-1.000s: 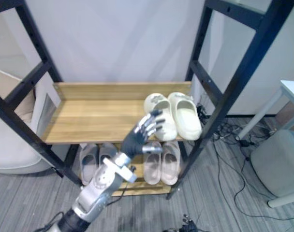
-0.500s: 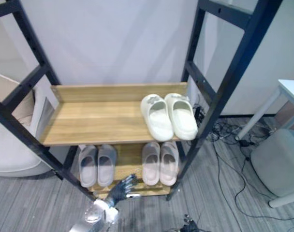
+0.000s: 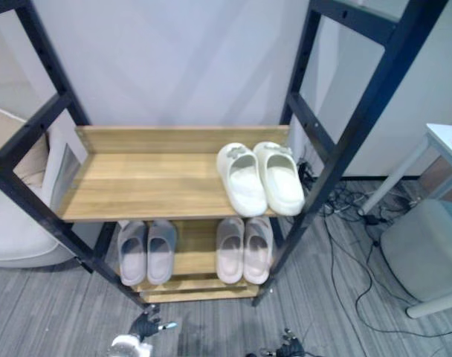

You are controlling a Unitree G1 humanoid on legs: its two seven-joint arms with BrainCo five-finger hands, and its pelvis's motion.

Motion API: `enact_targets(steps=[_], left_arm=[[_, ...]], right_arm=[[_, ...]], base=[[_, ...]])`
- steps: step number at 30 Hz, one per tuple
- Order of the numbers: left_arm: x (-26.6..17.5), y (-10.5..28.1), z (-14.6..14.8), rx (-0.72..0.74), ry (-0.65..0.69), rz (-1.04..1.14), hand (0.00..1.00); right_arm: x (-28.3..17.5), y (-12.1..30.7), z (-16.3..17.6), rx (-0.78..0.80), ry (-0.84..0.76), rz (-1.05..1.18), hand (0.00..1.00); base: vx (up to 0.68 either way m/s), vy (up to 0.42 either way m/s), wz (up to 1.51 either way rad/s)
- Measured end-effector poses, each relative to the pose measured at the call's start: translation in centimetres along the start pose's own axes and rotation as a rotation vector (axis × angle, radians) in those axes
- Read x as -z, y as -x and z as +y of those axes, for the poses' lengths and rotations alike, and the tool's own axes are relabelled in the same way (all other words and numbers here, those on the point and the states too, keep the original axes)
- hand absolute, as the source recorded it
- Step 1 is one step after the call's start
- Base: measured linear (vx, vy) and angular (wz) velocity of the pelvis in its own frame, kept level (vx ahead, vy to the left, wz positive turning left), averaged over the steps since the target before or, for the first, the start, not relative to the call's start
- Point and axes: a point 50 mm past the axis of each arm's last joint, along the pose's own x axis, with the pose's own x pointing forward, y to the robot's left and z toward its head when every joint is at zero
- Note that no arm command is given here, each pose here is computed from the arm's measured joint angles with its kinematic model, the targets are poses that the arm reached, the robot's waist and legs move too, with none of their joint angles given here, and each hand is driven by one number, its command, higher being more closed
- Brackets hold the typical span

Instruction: Organize the slippers on the shoe rack

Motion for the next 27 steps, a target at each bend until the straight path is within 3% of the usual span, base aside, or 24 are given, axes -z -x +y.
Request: enact_targets(steps=[20,27], left_arm=[[1.4,0.1,0.5,-0.086,0.090,0.071,0.00],[0.7,-0.1,0.6,-0.106,0.076,0.053,0.00]], right_arm=[[-2.5,-0.9,0.5,-0.013,0.001,-0.049,0.00],[-3.3,-0.9,1.8,-0.045,-0.006,-0.071,0.00]], base=[[0.01,0.005,0.01],[0.02,-0.041,1.12]])
